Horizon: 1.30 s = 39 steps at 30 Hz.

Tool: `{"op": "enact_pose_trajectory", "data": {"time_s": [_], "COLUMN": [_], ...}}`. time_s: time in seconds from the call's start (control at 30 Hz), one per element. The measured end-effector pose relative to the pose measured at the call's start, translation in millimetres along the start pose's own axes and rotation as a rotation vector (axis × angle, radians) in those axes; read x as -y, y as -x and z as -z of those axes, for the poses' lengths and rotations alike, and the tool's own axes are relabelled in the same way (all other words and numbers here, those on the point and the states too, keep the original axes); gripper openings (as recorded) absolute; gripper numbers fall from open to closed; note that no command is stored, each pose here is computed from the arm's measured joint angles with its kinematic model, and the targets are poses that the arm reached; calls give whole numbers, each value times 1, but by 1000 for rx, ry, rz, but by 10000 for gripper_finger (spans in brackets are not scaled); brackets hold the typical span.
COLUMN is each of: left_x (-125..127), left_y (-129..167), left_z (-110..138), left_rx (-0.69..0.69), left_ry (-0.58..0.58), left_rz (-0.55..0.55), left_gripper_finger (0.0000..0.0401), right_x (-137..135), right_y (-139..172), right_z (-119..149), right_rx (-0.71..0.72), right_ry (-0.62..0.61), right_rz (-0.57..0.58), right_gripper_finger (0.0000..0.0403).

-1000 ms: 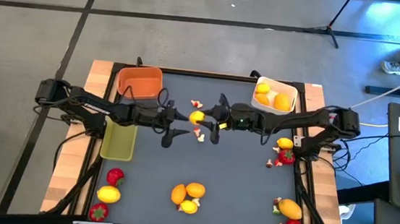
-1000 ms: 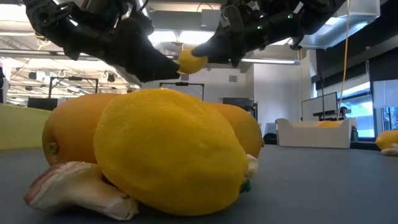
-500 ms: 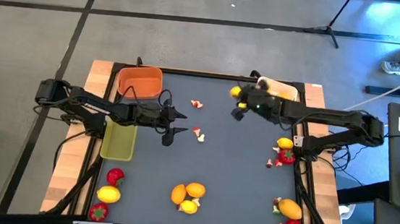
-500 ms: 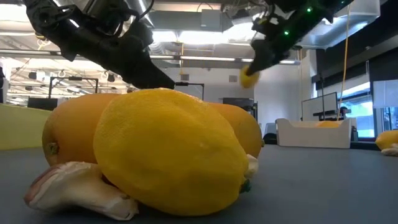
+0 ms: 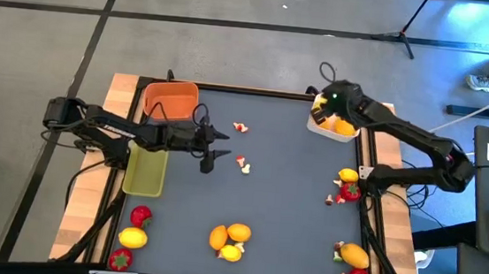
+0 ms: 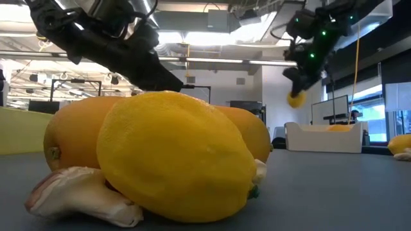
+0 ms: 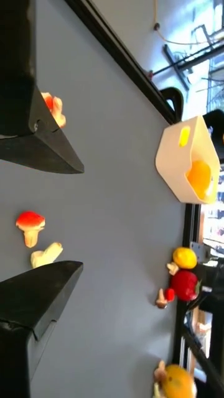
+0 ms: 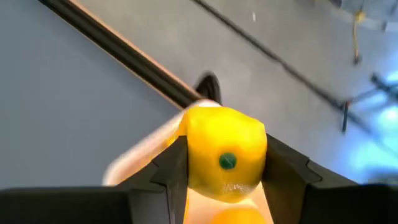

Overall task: Sort produce into baskets
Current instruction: Put the lemon into the white bin

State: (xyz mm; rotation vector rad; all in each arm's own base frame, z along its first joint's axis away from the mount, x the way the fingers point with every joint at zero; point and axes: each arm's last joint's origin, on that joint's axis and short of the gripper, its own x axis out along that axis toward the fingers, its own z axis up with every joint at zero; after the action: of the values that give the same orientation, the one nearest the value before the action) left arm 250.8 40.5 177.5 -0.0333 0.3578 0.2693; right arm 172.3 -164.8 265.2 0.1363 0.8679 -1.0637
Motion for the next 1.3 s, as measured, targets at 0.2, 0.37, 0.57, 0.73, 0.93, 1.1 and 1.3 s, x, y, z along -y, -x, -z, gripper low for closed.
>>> {"op": "enact_pose_trajectory", "data": {"time_s": [0.2,0.37,0.57,0.73,0.93,1.1,1.3], "left_x": [-5,-11,-14,-13,-18,-18,-18], "left_y": [0,-1,-1,-1,-1,-1,-1], "left_z": [0,-1,-1,0,-2,-2,-2], "left_rx": [-1,5,5,0,19,19,19], "left_ry": [-6,-49,-22,-34,-46,-34,-34], "left_rz": [-19,-42,-50,-49,-66,-66,-66], "left_gripper_finger": [237,237,237,237,237,237,237], "right_x": [24,32,33,27,23,22,21], "right_y": [-9,-19,-41,-56,-75,-82,-82], "right_z": [11,13,18,21,29,31,32], "right_rx": [-118,-158,-240,-298,-376,-400,-412], "right_ry": [-103,-132,-181,-175,-148,-135,-130], "right_rz": [-19,-3,5,-6,71,96,96], "right_gripper_finger": [158,158,158,158,158,159,200]}}
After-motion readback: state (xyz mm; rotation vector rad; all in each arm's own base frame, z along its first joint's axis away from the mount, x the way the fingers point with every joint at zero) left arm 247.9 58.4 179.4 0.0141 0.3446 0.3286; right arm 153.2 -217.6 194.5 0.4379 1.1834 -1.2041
